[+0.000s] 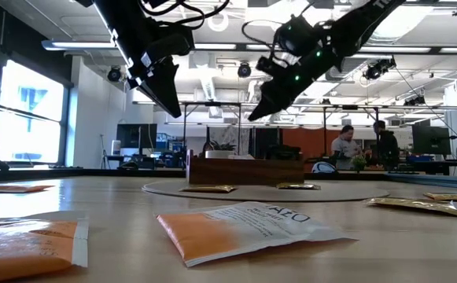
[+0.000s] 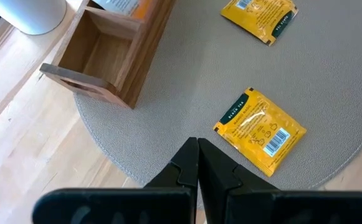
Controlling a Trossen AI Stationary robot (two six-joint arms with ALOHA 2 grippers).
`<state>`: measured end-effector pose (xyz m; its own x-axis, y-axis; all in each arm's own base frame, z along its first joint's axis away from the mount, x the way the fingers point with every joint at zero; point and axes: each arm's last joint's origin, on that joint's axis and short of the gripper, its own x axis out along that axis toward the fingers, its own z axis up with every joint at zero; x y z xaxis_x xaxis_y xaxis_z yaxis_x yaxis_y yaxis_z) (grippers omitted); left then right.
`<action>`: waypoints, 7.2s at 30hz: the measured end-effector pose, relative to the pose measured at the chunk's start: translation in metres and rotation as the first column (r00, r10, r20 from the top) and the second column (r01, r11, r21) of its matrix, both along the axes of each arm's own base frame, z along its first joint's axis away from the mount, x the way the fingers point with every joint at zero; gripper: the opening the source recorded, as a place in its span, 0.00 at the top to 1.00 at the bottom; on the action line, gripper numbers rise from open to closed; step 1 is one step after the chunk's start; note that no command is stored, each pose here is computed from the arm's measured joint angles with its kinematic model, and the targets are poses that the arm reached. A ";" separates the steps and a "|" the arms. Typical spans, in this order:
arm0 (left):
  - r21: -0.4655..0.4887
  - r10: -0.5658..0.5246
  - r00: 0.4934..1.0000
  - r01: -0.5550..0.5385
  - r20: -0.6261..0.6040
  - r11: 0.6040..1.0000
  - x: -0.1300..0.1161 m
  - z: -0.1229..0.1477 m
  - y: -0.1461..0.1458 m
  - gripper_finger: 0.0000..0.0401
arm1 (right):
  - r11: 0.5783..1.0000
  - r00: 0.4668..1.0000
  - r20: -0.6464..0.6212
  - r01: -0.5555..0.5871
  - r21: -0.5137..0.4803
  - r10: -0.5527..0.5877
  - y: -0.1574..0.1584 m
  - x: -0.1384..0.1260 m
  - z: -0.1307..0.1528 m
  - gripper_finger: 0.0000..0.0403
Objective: Pick & Place Tea
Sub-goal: Put the orange tea bag into the middle section of the wooden organizer
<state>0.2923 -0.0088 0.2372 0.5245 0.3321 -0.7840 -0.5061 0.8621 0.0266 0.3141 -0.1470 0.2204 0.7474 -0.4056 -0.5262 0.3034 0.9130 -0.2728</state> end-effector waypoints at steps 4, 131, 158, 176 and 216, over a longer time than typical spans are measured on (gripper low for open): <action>0.001 0.000 1.000 0.000 -0.003 1.000 0.000 0.000 0.000 1.00 | 0.992 0.993 -0.004 -0.119 0.044 0.120 0.027 -0.005 0.017 0.77; -0.113 -0.653 0.728 0.681 0.211 0.723 0.052 -0.118 -0.167 1.00 | 0.685 0.952 0.070 -0.265 0.678 0.299 0.318 0.000 -0.129 0.77; 0.041 -0.601 0.750 0.615 0.277 0.787 0.046 -0.076 -0.165 1.00 | 0.791 0.946 0.059 -0.300 0.533 0.319 0.308 -0.006 -0.100 1.00; 0.212 -0.419 0.881 0.376 0.221 0.902 0.028 -0.044 -0.150 1.00 | 0.954 0.960 -0.101 -0.241 0.180 0.262 0.238 -0.004 -0.062 1.00; 0.367 -0.266 0.947 0.187 0.180 0.911 0.000 -0.007 -0.128 1.00 | 0.771 0.725 -0.633 -0.557 -0.308 0.271 0.028 0.034 0.052 1.00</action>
